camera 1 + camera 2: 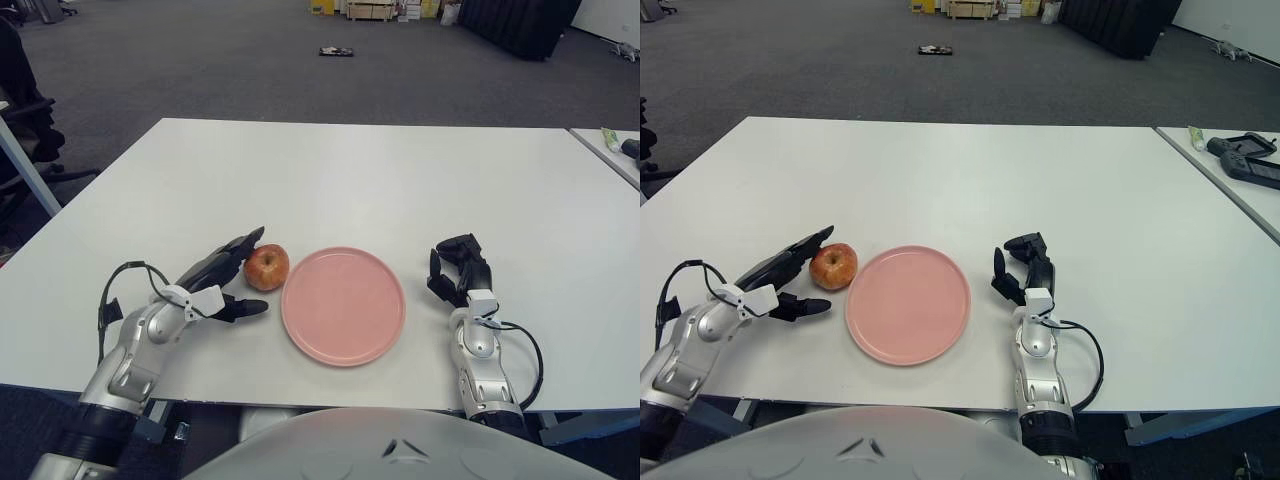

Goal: Put the apple into the plate.

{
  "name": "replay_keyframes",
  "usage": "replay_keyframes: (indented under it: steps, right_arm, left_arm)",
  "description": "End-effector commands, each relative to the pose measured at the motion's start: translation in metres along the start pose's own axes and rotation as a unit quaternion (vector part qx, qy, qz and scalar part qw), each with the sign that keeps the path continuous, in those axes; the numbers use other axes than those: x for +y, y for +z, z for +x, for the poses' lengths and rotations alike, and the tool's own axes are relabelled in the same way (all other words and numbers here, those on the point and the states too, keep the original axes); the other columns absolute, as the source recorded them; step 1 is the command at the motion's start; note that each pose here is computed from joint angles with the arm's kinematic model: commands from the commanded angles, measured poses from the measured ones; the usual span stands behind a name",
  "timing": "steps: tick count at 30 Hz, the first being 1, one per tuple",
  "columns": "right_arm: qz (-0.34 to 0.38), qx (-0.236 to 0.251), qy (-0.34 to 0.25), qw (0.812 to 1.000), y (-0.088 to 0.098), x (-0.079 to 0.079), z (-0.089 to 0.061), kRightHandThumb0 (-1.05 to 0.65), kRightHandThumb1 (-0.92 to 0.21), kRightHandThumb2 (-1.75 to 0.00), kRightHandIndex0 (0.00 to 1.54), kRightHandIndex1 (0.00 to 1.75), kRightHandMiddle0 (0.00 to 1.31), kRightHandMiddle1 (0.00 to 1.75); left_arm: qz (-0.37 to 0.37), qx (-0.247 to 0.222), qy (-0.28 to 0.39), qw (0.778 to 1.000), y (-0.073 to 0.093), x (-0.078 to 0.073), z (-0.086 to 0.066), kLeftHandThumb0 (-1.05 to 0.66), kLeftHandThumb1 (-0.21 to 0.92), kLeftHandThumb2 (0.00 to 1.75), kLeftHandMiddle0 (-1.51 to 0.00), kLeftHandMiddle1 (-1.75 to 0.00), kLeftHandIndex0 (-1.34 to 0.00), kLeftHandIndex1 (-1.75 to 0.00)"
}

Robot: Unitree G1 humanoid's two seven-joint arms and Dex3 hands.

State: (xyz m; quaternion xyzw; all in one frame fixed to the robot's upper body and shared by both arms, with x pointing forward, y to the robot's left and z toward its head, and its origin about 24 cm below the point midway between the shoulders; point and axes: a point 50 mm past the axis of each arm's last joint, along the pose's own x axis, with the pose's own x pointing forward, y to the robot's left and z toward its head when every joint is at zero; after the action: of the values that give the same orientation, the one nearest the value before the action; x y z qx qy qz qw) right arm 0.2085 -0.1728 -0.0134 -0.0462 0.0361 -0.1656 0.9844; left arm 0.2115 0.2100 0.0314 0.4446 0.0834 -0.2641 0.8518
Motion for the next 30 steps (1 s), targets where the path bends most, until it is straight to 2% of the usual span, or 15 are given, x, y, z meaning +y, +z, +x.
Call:
replay_keyframes:
  steps: [1,14,30]
  right_arm:
    - [-0.001,0.038,-0.01,0.999,-0.012,-0.005,-0.006,-0.38,-0.7,-0.84,0.55,1.27,0.32,1.75]
    - [0.006,0.036,-0.009,0.999,-0.011,-0.006,-0.006,-0.37,-0.71,-0.82,0.53,1.25,0.32,1.75]
    - [-0.008,0.032,-0.01,0.999,-0.01,-0.009,-0.007,-0.38,-0.71,-0.83,0.56,1.27,0.32,1.75]
  left_arm:
    - [0.006,-0.004,-0.027,1.0,0.003,-0.001,0.002,-0.95,0.57,0.64,0.0,0.0,0.0,0.0]
    - [0.018,-0.021,-0.065,0.997,0.004,-0.002,0.011,-0.97,0.59,0.67,0.0,0.0,0.0,0.0]
    - [0.02,-0.009,-0.06,0.998,0.003,0.001,0.026,-0.95,0.59,0.67,0.0,0.0,0.0,0.0]
